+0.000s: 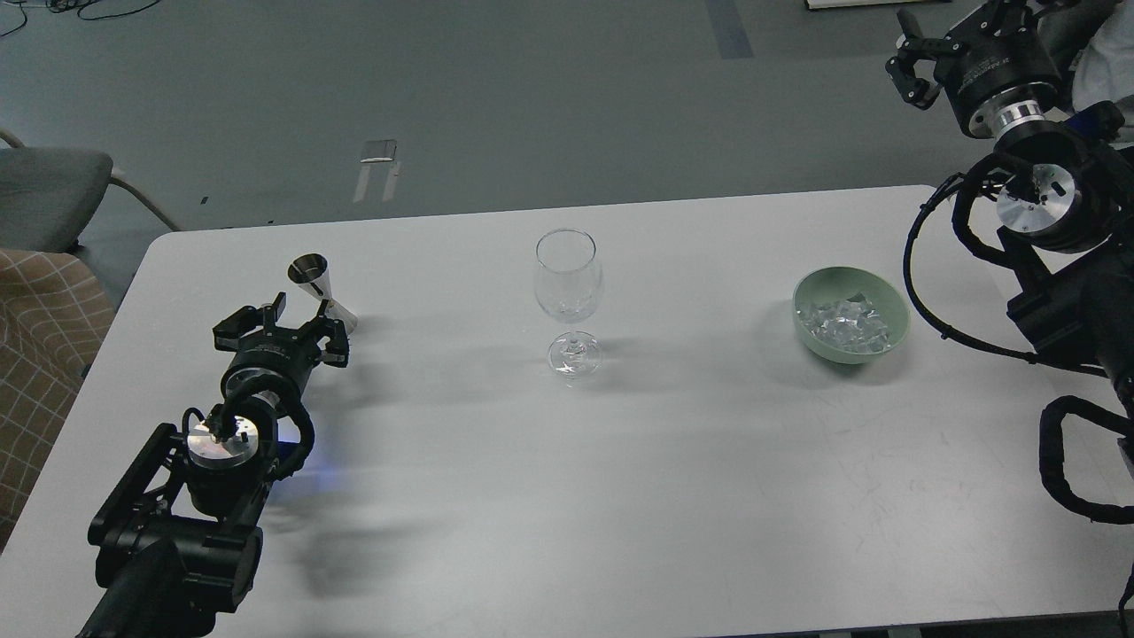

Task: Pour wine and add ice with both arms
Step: 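Close the left gripper around the silver jigger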

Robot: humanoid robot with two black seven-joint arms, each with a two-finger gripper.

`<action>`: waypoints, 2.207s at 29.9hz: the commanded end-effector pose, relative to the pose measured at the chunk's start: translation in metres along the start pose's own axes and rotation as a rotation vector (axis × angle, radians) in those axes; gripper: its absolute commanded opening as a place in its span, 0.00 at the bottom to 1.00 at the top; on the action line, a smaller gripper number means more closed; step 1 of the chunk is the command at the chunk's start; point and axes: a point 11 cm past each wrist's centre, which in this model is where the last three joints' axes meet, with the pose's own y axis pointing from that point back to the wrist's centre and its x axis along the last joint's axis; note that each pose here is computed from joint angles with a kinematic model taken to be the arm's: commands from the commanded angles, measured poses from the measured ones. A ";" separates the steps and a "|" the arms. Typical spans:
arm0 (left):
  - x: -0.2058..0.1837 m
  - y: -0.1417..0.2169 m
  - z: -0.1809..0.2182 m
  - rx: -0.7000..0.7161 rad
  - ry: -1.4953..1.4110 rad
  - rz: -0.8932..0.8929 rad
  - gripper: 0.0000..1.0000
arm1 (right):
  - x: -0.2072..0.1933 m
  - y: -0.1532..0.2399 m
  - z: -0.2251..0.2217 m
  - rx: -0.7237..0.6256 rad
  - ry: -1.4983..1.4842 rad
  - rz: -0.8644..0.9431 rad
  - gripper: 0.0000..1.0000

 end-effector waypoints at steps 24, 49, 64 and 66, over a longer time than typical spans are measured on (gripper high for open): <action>0.004 -0.008 -0.003 0.020 0.000 0.018 0.50 | 0.006 0.002 -0.002 0.000 0.008 0.010 1.00; -0.005 -0.020 -0.009 0.019 0.013 0.010 0.50 | 0.006 0.003 -0.001 -0.004 0.010 0.011 1.00; -0.010 -0.031 -0.006 -0.003 0.017 0.012 0.50 | 0.007 0.003 -0.001 -0.004 0.012 0.018 1.00; -0.011 -0.032 -0.009 0.004 0.012 0.011 0.49 | 0.007 0.003 -0.001 -0.004 0.012 0.018 1.00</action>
